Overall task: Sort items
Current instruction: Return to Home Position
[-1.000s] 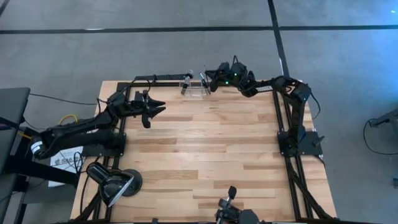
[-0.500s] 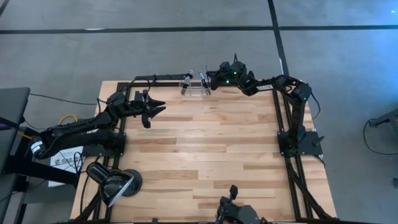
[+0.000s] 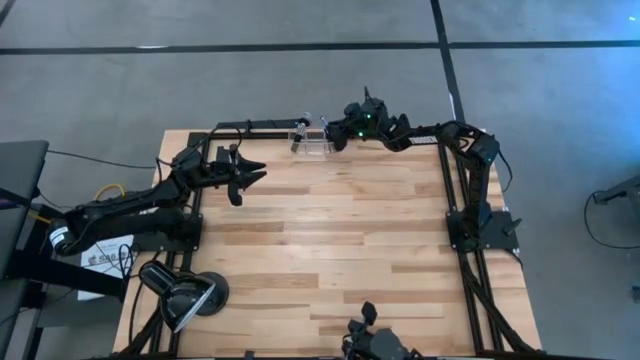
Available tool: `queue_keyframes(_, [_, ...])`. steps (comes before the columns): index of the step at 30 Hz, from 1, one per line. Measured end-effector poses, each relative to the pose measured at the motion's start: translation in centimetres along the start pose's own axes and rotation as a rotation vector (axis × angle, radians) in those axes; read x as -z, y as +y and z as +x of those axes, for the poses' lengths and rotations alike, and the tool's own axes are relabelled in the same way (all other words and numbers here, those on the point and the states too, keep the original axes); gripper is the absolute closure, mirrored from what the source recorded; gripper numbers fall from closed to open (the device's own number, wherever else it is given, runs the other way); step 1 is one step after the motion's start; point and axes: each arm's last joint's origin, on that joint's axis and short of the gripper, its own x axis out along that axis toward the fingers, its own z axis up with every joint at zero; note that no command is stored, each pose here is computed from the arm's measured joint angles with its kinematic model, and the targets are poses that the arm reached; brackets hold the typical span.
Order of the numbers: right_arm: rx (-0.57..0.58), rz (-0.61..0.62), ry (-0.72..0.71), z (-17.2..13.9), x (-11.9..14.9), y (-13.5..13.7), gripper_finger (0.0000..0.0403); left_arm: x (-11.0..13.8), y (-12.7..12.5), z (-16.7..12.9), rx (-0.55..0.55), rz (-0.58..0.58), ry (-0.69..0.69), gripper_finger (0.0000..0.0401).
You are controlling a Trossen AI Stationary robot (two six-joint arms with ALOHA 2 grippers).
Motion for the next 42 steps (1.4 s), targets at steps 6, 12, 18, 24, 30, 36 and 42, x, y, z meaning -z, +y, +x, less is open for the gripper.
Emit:
queue_keyframes(6, [0.005,0.009,0.042,-0.4,-0.1,0.2,0.0330,0.0,0.0,0.0,-0.001,-0.002,0.004,0.0280])
queue_keyframes(12, [-0.027,-0.074,0.063,-2.4,-2.3,2.7,0.0330,0.1,0.0,0.0,-0.001,-0.003,0.006,0.0280])
queue_keyframes(18, [-0.185,-0.200,-0.004,-4.7,-2.7,8.1,0.0332,0.1,0.0,0.0,-0.001,0.004,0.006,0.0280])
queue_keyframes(24, [-0.354,-0.235,-0.208,-7.2,1.2,12.2,0.0333,0.1,-0.1,0.0,0.004,-0.003,0.007,0.0280])
queue_keyframes(30, [-0.406,-0.238,-0.197,-9.0,3.4,15.1,0.0333,0.1,-0.4,0.2,0.009,0.000,0.000,0.0280])
queue_keyframes(36, [-0.332,-0.330,-0.216,-10.6,4.3,18.2,0.0333,-0.1,-1.3,0.6,-0.011,-0.026,-0.034,0.0280])
queue_keyframes(42, [-0.383,-0.356,-0.288,-12.8,3.0,20.2,0.0333,-0.7,-3.1,1.0,0.075,-0.020,-0.105,0.0280])
